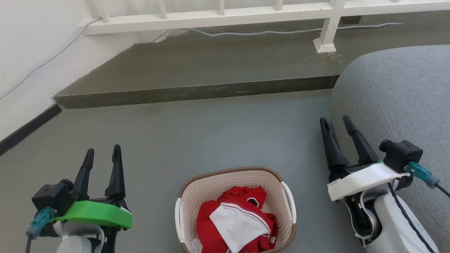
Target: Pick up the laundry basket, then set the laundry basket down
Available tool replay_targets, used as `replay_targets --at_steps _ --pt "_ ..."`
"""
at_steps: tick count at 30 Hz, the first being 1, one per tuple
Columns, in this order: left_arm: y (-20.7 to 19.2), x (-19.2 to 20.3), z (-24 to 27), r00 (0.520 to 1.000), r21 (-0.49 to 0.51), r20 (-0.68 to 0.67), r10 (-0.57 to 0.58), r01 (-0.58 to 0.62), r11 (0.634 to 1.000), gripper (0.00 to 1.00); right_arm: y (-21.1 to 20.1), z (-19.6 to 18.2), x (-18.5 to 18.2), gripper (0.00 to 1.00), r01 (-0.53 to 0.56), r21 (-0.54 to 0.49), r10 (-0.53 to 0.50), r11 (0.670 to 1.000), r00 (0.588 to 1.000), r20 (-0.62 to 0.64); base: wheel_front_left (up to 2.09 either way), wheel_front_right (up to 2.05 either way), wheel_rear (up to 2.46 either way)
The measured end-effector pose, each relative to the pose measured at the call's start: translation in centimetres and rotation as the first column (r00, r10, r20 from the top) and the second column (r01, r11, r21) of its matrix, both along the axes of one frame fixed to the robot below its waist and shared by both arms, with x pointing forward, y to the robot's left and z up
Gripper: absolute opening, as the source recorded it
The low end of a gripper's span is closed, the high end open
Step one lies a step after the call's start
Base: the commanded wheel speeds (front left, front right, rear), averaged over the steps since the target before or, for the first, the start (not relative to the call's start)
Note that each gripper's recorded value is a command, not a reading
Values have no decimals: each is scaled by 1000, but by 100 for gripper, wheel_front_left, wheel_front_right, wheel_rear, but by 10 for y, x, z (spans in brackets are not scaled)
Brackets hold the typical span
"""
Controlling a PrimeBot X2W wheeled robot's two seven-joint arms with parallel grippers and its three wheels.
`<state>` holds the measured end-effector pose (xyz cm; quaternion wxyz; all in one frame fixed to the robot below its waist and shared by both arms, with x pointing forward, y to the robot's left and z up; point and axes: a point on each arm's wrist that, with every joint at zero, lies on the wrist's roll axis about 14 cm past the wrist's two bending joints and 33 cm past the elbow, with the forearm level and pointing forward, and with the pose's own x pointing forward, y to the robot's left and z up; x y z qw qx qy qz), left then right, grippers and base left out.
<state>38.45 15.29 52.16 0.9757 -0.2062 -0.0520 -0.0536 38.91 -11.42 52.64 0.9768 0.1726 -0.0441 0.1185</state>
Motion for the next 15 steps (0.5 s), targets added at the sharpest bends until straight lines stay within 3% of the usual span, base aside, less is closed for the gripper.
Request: replay_targets --at_steps 5,15 --pt "-2 0 3 1000 62 23 -5 4 998 100 5 5 1 100 -9 -57 11 998 999 37 0 0 0" --pt "-4 1 2 1000 65 22 -7 6 998 100 5 7 2 100 -1 -53 3 999 999 44 0 0 0"
